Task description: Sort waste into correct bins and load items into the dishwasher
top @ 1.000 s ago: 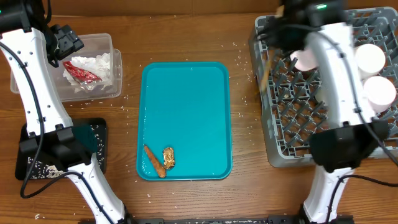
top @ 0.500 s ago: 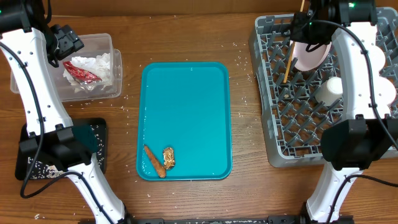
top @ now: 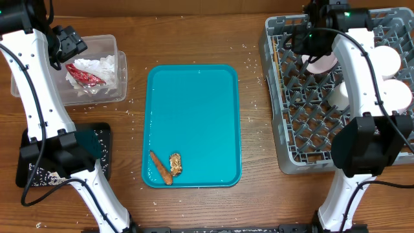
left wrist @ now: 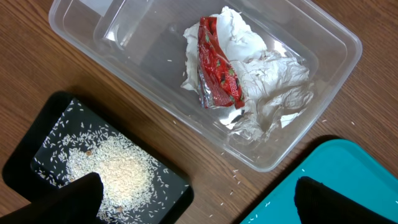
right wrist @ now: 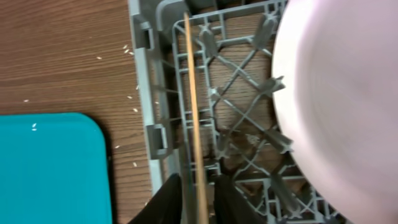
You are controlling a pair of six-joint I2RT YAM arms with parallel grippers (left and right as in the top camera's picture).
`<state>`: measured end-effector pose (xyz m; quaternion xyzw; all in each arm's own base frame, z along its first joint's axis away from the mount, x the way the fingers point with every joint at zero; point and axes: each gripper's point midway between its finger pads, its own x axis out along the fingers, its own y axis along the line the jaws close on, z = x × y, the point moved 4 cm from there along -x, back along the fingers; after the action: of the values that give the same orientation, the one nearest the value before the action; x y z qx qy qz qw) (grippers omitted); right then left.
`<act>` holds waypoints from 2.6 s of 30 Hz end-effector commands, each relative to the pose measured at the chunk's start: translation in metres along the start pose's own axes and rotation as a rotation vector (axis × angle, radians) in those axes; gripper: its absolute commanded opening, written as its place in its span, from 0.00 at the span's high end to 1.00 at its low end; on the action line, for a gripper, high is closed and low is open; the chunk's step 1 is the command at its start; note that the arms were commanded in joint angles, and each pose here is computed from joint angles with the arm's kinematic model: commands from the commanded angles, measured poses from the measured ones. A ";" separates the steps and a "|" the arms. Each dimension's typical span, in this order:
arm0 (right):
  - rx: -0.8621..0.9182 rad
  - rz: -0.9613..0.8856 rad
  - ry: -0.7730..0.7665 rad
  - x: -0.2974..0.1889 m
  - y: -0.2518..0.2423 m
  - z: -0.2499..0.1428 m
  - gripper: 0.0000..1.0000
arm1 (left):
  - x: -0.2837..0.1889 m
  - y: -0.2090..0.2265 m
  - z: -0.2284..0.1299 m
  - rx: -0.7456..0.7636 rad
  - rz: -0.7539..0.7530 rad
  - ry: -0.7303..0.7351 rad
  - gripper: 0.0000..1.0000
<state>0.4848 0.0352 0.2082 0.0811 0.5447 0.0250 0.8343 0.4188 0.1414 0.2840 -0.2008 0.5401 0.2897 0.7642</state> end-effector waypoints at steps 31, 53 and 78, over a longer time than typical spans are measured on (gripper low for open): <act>-0.290 0.343 0.605 -0.076 0.230 -0.191 0.24 | -0.006 -0.004 -0.002 0.016 -0.015 -0.008 0.00; 0.226 -0.211 -0.359 -0.303 -0.001 -0.123 0.00 | -0.007 -0.011 -0.005 0.031 -0.021 -0.007 0.00; 0.790 -0.416 -0.093 -0.218 -0.189 -0.095 0.00 | -0.011 -0.040 -0.016 -0.035 -0.241 0.089 0.00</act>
<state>0.2941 -0.1661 0.3448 0.2792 0.4717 -0.3571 0.7563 0.4293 0.1141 0.2833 -0.2513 0.5421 0.2329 0.7673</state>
